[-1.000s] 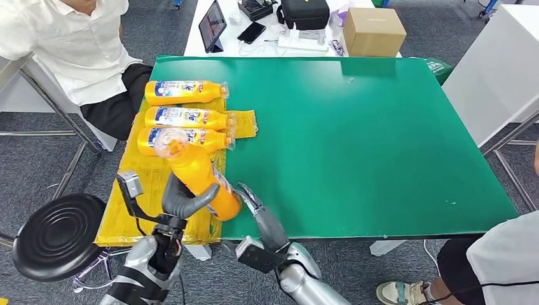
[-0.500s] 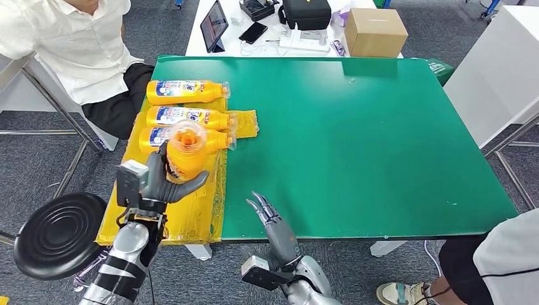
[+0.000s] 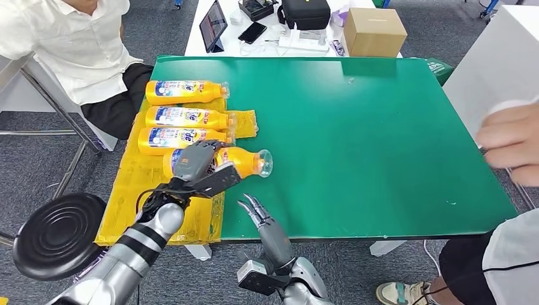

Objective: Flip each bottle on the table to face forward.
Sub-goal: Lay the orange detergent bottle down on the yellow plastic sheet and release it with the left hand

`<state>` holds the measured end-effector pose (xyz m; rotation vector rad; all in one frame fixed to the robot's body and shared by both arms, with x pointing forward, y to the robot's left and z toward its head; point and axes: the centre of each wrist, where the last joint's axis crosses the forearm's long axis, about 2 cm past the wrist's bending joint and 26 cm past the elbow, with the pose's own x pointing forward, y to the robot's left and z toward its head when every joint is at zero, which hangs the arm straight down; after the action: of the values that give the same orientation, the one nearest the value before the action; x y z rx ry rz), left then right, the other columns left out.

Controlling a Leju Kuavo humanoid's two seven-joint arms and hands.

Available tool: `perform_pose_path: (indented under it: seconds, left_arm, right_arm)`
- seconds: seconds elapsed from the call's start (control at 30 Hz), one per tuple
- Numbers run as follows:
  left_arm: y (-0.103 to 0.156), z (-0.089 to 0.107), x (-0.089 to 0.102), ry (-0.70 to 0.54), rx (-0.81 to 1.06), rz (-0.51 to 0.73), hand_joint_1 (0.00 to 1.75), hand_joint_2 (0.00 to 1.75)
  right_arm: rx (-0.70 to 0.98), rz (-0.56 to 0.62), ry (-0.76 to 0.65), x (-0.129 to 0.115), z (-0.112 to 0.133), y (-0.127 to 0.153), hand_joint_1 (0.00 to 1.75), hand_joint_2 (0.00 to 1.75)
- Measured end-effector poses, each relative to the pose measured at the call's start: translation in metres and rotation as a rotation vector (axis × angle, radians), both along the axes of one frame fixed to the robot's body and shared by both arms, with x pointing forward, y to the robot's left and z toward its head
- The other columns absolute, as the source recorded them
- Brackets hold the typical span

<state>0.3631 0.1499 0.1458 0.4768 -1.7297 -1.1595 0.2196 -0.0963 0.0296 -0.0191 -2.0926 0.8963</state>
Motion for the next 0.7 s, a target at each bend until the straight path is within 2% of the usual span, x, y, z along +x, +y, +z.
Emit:
perform_pose_path:
  seconds: [0.2, 0.33, 0.43, 0.6, 0.63, 0.7]
  left_arm:
    - [0.005, -0.009, 0.019, 0.064, 0.180, 0.061, 1.75, 1.75]
    - [0.015, -0.016, 0.029, 0.095, 0.280, 0.128, 1.75, 1.75]
    - [0.024, -0.023, 0.033, 0.153, 0.338, 0.169, 1.75, 1.75]
    - [0.039, -0.030, 0.039, 0.323, 0.333, 0.171, 1.75, 1.75]
    - [0.042, -0.029, 0.042, 0.342, 0.328, 0.172, 1.69, 1.75]
    - [0.046, -0.027, 0.045, 0.375, 0.330, 0.165, 0.85, 1.75]
  right_arm:
    - [0.039, 0.013, 0.014, -0.001, 0.005, 0.007, 0.00, 0.00]
    - [0.058, 0.008, 0.029, -0.002, 0.006, 0.009, 0.00, 1.75]
    - [0.070, 0.007, 0.043, -0.002, 0.006, 0.009, 0.00, 1.75]
    - [0.070, 0.011, 0.069, -0.002, 0.003, 0.008, 0.00, 1.75]
    - [0.069, 0.010, 0.072, -0.002, 0.003, 0.008, 0.00, 1.75]
    - [0.068, 0.009, 0.078, 0.000, 0.002, 0.007, 0.00, 1.75]
